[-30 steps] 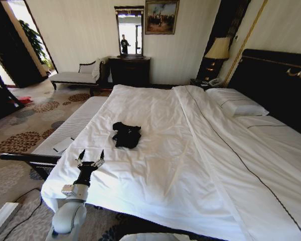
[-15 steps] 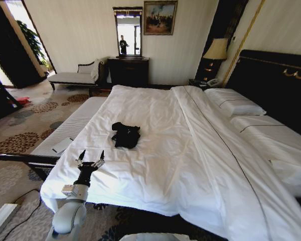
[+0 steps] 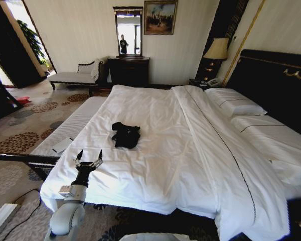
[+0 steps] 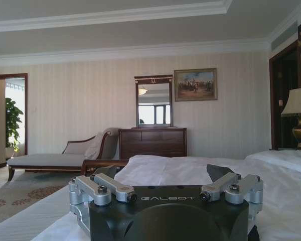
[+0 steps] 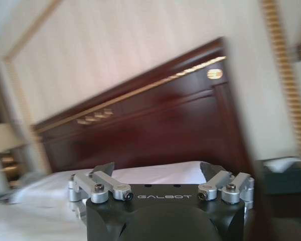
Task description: Fold the clothes on the bed.
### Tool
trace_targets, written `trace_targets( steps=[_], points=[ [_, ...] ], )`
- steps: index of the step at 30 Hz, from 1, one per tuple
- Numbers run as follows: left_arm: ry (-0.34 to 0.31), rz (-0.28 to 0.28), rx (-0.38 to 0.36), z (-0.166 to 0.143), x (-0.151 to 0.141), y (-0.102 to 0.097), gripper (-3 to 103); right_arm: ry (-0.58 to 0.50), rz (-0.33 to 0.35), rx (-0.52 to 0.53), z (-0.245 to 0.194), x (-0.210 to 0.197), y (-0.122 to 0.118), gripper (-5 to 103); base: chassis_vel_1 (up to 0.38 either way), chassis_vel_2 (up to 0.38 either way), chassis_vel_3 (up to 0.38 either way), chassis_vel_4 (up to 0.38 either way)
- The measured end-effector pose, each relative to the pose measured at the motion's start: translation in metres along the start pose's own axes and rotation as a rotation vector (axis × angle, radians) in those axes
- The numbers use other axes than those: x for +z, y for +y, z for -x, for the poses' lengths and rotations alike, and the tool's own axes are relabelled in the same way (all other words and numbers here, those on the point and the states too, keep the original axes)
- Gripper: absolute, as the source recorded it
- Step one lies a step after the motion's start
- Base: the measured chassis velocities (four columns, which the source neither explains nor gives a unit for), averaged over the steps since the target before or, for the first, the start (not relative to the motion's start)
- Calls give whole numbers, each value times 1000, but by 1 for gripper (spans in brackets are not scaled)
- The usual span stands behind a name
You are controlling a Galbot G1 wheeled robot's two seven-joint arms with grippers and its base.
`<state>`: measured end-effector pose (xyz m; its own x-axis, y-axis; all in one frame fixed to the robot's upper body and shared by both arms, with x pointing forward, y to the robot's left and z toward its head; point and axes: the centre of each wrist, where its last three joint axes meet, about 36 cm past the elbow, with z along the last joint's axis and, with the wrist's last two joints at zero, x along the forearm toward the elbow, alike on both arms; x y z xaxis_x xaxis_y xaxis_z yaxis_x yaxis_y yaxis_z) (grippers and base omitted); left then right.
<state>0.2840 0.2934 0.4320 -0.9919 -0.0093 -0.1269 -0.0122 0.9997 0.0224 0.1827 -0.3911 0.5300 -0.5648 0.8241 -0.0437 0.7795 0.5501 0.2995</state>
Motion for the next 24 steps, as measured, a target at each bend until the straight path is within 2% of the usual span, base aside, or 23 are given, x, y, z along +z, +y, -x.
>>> trace_targets(
  steps=[3,4,6,9,10,11,13,15,16,19,24],
  points=[
    [-6,-17,-8,-1,-15,0,100,-7,21,-181,-8,12,16,100,0,0,0,0],
    [-6,-17,-8,-1,-15,0,100,-7,21,-181,-8,12,16,100,0,0,0,0],
    [-7,-21,-14,-2,-23,1,100,-20,19,-285,-11,22,23,100,0,0,0,0],
    [20,-30,-34,-5,-34,-1,100,-23,1,-503,-20,46,37,100,0,0,0,0],
    [20,-30,-34,-5,-34,-1,100,-23,1,-503,-20,46,37,100,0,0,0,0],
    [33,-40,-41,-8,-37,-3,100,-13,-3,-571,-27,54,42,100,0,0,0,0],
    [43,-44,-47,-12,-37,-4,100,-9,-16,-639,-34,66,47,100,0,0,0,0],
    [52,-32,-56,-17,-34,-6,100,-31,-43,-710,-40,82,48,100,0,0,0,0],
    [52,-32,-56,-17,-34,-6,100,-31,-43,-710,-40,82,48,100,0,0,0,0],
    [37,-4,-66,-26,-30,-8,100,-98,-87,-810,-48,106,47,100,0,0,0,0],
    [-4,12,-65,-36,-24,-14,100,-134,-123,-856,-56,126,48,100,0,0,0,0]
  ],
)
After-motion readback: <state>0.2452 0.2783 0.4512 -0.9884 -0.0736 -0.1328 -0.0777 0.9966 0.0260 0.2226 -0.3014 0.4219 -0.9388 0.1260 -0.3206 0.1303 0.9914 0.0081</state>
